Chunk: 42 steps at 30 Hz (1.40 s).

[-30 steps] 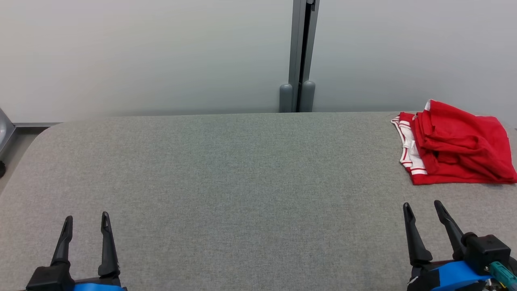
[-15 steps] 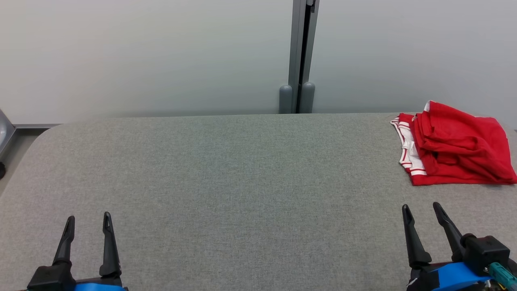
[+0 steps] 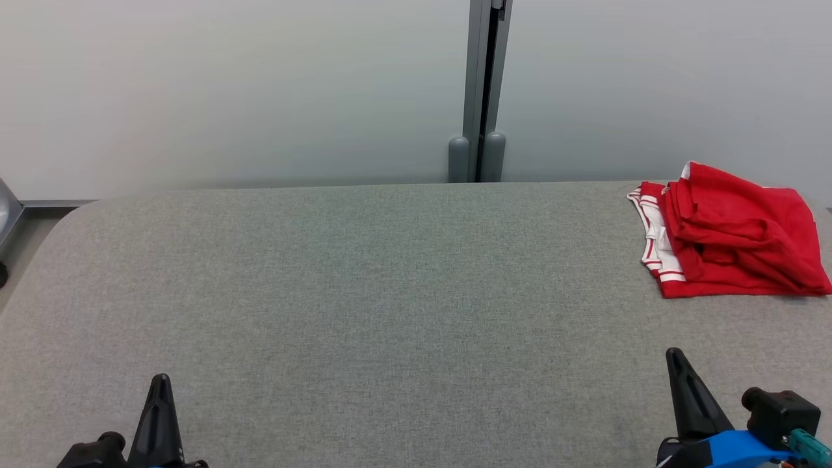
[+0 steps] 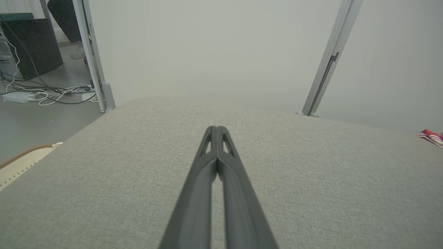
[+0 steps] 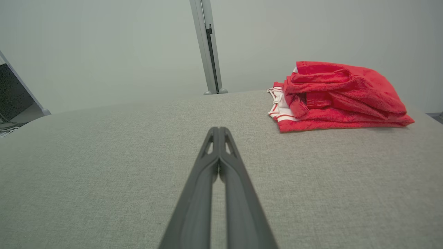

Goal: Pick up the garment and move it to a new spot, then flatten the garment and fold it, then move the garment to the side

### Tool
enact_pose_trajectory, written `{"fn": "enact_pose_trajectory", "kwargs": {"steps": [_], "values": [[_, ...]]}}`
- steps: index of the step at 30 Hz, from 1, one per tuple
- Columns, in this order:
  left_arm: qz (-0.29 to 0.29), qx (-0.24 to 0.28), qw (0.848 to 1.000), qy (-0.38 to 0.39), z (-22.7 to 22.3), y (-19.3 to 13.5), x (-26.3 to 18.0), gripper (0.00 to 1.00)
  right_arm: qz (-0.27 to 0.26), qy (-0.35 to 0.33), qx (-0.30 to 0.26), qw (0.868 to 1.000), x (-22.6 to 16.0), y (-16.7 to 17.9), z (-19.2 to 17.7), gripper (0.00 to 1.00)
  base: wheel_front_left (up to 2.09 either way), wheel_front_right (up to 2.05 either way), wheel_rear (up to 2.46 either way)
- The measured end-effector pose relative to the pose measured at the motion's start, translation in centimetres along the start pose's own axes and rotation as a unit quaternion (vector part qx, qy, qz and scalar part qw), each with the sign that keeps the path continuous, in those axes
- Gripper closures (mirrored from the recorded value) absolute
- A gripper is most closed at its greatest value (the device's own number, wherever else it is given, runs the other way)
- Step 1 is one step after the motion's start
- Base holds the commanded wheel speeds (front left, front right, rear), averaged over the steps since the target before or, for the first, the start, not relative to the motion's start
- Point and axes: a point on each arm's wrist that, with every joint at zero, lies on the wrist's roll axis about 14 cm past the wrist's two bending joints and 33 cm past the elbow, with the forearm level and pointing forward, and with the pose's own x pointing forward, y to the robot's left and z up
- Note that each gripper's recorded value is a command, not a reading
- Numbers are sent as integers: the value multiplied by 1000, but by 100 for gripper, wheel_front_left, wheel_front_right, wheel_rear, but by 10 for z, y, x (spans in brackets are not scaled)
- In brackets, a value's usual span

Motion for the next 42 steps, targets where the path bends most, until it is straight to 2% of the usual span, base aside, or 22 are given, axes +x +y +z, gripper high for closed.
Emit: {"fn": "enact_pose_trajectory", "kwargs": {"steps": [9, 17, 42], "values": [[9, -87, 996, 11, -1, 1, 6, 100, -12, 3, 87, 996, 1, -4, -1, 100, 0, 0, 0], [15, -159, 987, 18, -1, 1, 11, 100, -18, 3, 156, 988, 3, -6, -1, 100, 0, 0, 0], [9, -343, 939, 30, 1, -6, 25, 100, -25, -7, 333, 943, 13, -11, 6, 100, 0, 0, 0]]}}
